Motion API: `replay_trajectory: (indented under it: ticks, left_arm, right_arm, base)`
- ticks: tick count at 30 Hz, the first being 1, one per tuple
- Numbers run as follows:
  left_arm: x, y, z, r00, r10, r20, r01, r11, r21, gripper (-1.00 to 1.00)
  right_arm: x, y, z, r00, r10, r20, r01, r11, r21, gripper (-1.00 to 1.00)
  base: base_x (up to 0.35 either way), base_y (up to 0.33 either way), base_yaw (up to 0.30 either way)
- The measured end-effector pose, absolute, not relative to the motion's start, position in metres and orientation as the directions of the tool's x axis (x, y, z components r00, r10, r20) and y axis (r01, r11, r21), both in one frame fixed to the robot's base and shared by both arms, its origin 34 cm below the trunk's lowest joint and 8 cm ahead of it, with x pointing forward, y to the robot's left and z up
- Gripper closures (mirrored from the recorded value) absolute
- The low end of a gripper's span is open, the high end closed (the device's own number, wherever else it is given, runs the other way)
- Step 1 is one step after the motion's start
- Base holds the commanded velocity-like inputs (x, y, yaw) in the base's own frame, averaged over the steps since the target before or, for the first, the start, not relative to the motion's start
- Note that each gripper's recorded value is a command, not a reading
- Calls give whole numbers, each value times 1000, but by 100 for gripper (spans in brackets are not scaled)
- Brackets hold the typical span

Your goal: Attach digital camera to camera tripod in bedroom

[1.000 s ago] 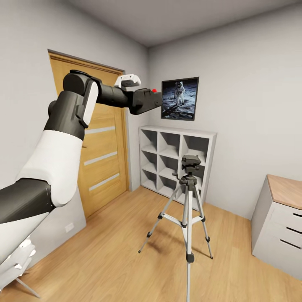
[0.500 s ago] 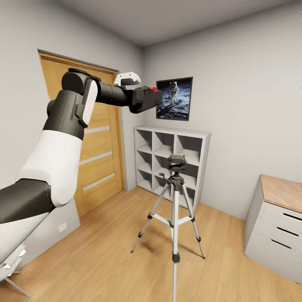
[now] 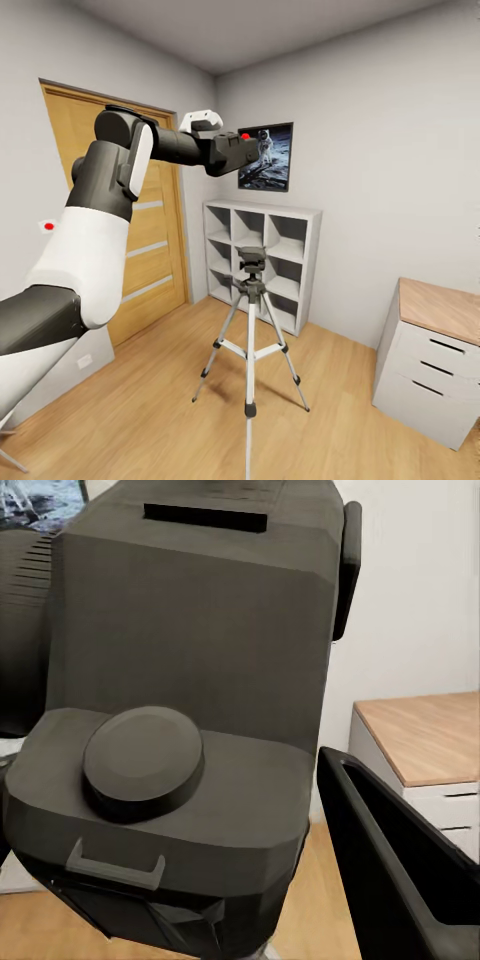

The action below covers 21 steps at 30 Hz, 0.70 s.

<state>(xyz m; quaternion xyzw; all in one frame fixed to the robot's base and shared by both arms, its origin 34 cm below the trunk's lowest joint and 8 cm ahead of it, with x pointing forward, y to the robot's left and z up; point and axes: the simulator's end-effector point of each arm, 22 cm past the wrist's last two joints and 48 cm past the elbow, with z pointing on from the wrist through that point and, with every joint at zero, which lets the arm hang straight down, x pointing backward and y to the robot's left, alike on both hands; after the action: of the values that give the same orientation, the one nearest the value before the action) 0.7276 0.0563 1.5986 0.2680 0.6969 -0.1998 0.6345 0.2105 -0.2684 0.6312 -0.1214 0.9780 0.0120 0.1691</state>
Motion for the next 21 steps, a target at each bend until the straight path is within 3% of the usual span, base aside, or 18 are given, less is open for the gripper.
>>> replay_trajectory:
  ticks: [8, 21]
  left_arm:
    - [719, 56, 1612, -11, 116, -993, 626, 775, 84, 100]
    - [719, 56, 1612, -8, 117, -993, 626, 775, 86, 100]
  right_arm:
    - [211, -268, 631, -913, -233, -334, -242, 970, -18, -100]
    - [211, -268, 631, -913, -234, -334, -242, 970, -18, -100]
  base:
    - [0, -312, 64]
    - [0, -312, 259]
